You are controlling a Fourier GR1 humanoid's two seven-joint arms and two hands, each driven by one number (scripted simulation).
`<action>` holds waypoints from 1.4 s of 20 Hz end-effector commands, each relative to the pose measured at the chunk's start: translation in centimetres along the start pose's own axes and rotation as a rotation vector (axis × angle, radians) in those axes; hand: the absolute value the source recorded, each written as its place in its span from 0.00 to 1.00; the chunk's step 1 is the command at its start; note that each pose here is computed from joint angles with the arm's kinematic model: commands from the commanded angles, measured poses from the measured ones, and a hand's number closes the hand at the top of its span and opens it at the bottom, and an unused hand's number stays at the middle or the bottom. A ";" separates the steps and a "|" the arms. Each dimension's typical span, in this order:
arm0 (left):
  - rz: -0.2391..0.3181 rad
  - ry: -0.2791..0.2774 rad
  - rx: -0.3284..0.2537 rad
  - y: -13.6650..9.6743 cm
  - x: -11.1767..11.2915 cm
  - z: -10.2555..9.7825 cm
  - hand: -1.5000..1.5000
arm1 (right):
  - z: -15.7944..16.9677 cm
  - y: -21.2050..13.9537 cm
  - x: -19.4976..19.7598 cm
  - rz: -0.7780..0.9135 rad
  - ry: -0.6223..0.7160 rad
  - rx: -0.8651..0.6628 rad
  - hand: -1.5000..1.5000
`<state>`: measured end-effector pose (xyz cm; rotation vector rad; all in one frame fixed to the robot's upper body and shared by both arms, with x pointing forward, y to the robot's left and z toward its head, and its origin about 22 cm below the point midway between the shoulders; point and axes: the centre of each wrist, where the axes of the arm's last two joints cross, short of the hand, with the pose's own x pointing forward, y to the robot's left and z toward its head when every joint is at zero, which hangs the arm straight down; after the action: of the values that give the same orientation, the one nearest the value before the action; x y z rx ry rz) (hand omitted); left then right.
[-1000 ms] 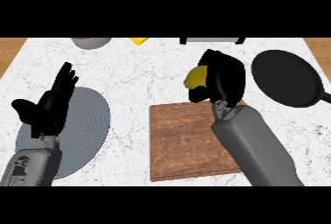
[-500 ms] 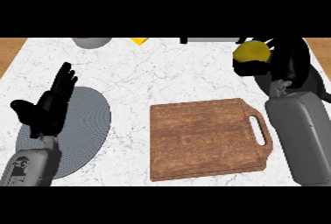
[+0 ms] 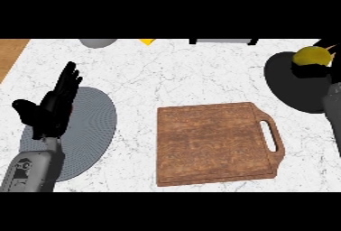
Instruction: Pick the lemon from the cutting board and place it in the pan
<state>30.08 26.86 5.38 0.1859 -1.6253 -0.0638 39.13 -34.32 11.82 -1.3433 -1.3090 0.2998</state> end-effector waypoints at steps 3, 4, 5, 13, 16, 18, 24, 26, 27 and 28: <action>-0.005 -0.029 -0.007 -0.4 0.5 -0.4 0.50 | -2.6 -0.4 -6.7 0.102 0.050 -0.058 1.00; 0.014 -0.006 -0.022 -0.8 0.2 -0.5 0.50 | -3.2 -0.3 -6.2 0.082 0.063 -0.049 1.00; 0.014 -0.038 -0.021 -1.0 1.3 -1.3 0.50 | -1.8 0.9 -8.3 0.072 0.070 -0.052 1.00; 0.015 -0.032 -0.043 -0.3 -0.1 -0.8 0.50 | -2.6 0.1 -10.5 -0.070 0.151 0.021 1.00; 0.007 -0.044 -0.056 -1.6 0.8 -1.1 0.50 | -1.2 2.3 -10.6 -0.177 0.242 0.219 0.00; 0.026 -0.038 -0.047 -0.8 0.7 -1.1 0.50 | -1.3 1.9 -11.5 -0.236 0.222 0.261 0.00; 0.010 -0.050 -0.053 -1.8 0.4 -1.2 0.50 | -1.4 1.3 -12.2 -0.277 0.173 0.201 0.00; 0.010 -0.037 -0.042 -0.6 0.1 0.1 0.50 | -0.5 2.1 -12.8 -0.349 0.145 0.117 0.00; 0.010 -0.034 -0.031 0.1 0.4 -0.6 0.50 | -0.9 0.6 -14.2 -0.375 0.102 0.099 0.00; 0.004 -0.027 -0.019 -1.3 0.4 -1.1 0.50 | 0.0 2.3 -13.5 -0.436 0.100 0.059 0.00</action>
<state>30.93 25.83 5.75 0.1478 -1.6587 -0.0883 36.12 -44.54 4.13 -0.9831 -1.3344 0.0724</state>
